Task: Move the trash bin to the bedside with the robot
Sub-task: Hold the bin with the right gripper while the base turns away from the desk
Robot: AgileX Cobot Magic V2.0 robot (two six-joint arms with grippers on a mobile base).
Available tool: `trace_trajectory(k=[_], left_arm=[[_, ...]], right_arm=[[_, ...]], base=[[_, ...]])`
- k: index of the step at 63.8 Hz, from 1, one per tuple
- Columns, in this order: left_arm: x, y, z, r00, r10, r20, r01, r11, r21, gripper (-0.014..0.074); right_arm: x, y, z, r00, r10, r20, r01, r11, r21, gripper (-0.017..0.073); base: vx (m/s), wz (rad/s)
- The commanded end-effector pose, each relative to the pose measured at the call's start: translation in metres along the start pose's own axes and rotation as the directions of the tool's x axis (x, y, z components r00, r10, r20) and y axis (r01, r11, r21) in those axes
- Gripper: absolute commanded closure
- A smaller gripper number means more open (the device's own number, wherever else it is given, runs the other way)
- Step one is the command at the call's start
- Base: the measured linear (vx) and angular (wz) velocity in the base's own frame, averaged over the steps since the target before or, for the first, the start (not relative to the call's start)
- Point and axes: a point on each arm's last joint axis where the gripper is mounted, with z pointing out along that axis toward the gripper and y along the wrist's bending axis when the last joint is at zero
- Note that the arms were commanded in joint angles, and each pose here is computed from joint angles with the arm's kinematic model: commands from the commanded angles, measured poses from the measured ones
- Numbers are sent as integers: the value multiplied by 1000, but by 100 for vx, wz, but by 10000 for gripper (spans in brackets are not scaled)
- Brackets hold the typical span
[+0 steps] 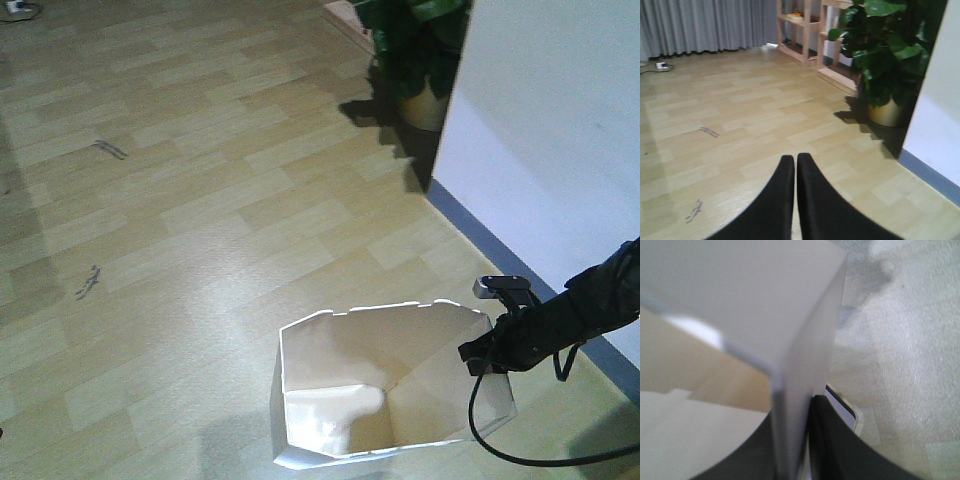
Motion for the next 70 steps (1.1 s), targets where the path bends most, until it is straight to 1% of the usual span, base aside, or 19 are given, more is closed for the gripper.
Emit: trace_trajectory(k=[1,70], left_arm=[[-3,0,0,997,-10,72,10,1000,5,599],[-3,0,0,997,-10,72,10,1000,5,599]], right_arm=[[-17,19,-23,997,2,81,11,988,-152,564],[-17,19,-23,997,2,81,11,988,-154,564]], base=[[12,42],[14,42]])
